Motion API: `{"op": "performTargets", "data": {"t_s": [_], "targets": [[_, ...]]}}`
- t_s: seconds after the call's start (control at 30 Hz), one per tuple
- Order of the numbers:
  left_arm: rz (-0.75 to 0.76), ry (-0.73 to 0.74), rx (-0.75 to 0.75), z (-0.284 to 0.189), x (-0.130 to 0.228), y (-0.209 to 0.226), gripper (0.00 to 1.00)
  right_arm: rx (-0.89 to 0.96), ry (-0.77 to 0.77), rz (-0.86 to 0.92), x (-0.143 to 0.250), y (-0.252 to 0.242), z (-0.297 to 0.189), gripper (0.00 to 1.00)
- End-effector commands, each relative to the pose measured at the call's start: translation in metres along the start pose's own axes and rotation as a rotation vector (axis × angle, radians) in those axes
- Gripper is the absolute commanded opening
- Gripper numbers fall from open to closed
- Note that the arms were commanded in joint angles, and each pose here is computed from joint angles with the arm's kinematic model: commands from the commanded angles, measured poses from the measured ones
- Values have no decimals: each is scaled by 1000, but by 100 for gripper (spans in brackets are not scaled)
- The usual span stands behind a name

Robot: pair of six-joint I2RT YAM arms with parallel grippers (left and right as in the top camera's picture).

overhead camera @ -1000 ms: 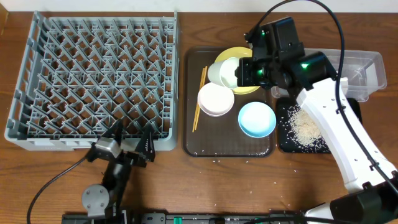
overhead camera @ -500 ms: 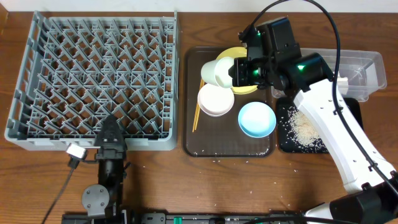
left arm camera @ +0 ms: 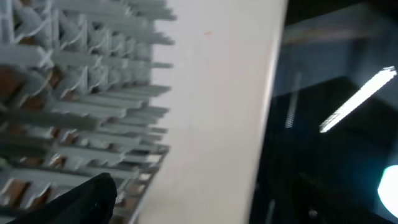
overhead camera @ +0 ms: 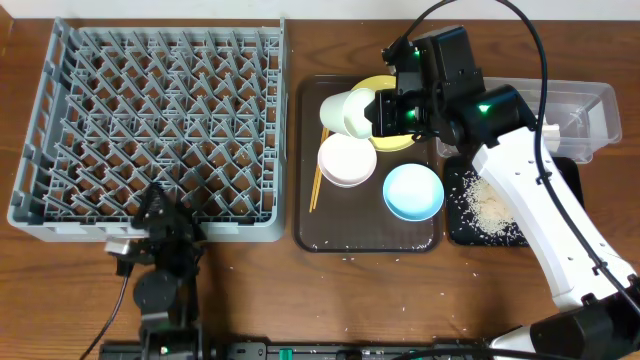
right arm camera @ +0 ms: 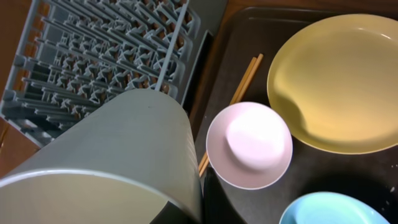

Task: Sort waste into correct bins and load items into the dishwasher

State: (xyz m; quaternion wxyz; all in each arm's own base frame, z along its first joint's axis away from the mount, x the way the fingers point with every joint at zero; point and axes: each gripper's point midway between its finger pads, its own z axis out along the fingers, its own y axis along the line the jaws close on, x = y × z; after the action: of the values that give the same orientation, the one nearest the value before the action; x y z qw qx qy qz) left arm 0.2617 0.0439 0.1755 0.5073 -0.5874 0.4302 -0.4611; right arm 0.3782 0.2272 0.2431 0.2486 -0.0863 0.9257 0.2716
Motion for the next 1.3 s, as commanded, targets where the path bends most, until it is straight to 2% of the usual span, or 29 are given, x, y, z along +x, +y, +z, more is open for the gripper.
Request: {"op": "performTargets", "data": {"t_s": [0.0,0.2,0.3,0.43,0.53,0.67,0.8,1.0,1.2,1.27], "targets": [[107,119,55,11,26,-52,90,-17,8,-21,2,6,3,1],[345,436,67,49,91,-110,90,-22,10,-21,2,7,3,1],[320,651,-22,66,125,-107,91,-22,13,-20,3,7,3,1],[213,1145,-114,50,181,-88,91,-20,19,-18,4,6,3,1],[127,1354,-166,40,192,-65,91,-20,20,-18,4,6,3,1],[42,1470,-242,39,194,-29,91,-23,12,-21,3,7,4,1],[-28,1513,-299,40,193,-9,91,-89,14,-29,5,14,11,1],[18,1594,-199,34,195,-22,91,-390,29,-87,15,46,21,1],[17,1605,-193,32,195,-24,89,-566,55,-91,24,49,26,1],[17,1605,-193,32,195,-24,85,-605,69,-87,26,49,29,1]]}}
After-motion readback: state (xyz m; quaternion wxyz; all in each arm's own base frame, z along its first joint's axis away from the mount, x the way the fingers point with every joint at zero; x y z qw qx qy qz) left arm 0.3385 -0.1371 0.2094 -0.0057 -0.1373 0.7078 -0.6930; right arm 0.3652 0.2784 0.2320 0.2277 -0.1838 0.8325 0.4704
